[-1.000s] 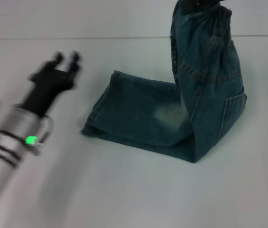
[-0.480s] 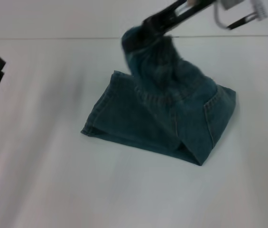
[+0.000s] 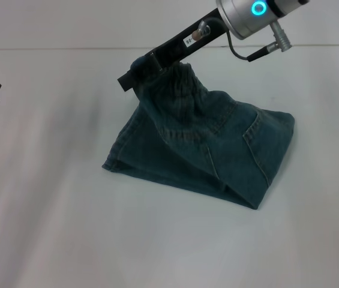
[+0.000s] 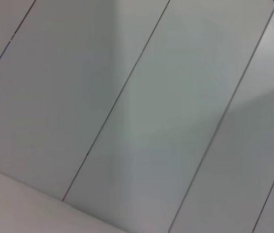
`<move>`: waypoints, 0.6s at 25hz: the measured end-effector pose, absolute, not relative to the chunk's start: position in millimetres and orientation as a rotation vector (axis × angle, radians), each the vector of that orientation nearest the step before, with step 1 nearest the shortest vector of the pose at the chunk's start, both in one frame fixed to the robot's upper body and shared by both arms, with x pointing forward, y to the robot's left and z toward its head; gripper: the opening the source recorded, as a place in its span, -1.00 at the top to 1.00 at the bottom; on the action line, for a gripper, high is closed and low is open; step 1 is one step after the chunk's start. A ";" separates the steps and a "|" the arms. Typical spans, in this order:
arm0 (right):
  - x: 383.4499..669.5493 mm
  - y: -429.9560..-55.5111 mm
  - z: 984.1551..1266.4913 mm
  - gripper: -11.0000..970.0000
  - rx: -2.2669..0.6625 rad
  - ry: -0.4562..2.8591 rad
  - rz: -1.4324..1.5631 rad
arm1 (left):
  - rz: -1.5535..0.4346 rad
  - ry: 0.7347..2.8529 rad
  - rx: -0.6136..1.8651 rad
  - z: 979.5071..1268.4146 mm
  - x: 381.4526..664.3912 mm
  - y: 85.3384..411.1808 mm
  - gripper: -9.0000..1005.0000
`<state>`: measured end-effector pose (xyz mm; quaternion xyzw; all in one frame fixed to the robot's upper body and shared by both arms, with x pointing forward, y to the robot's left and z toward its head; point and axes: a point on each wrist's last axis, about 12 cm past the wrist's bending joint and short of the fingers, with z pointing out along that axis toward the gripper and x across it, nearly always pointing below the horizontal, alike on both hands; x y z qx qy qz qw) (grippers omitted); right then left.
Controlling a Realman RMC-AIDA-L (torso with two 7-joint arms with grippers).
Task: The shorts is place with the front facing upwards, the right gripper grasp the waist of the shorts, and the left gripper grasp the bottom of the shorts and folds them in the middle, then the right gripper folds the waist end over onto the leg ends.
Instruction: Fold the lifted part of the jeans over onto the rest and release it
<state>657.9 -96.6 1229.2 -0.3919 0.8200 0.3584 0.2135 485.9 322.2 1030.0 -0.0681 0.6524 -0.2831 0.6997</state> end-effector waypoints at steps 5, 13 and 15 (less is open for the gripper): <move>656.6 -90.8 1228.3 -0.17 -1.153 2.274 0.946 | -0.639 1.458 -0.138 1030.4 487.7 320.0 0.08; 651.2 -63.0 1229.0 -0.56 -1.416 2.272 0.665 | -0.644 1.465 -0.139 1029.2 488.4 317.7 0.08; 650.8 -57.6 1227.5 -0.65 -1.458 2.259 0.592 | -0.643 1.467 -0.140 1028.8 487.9 317.9 0.08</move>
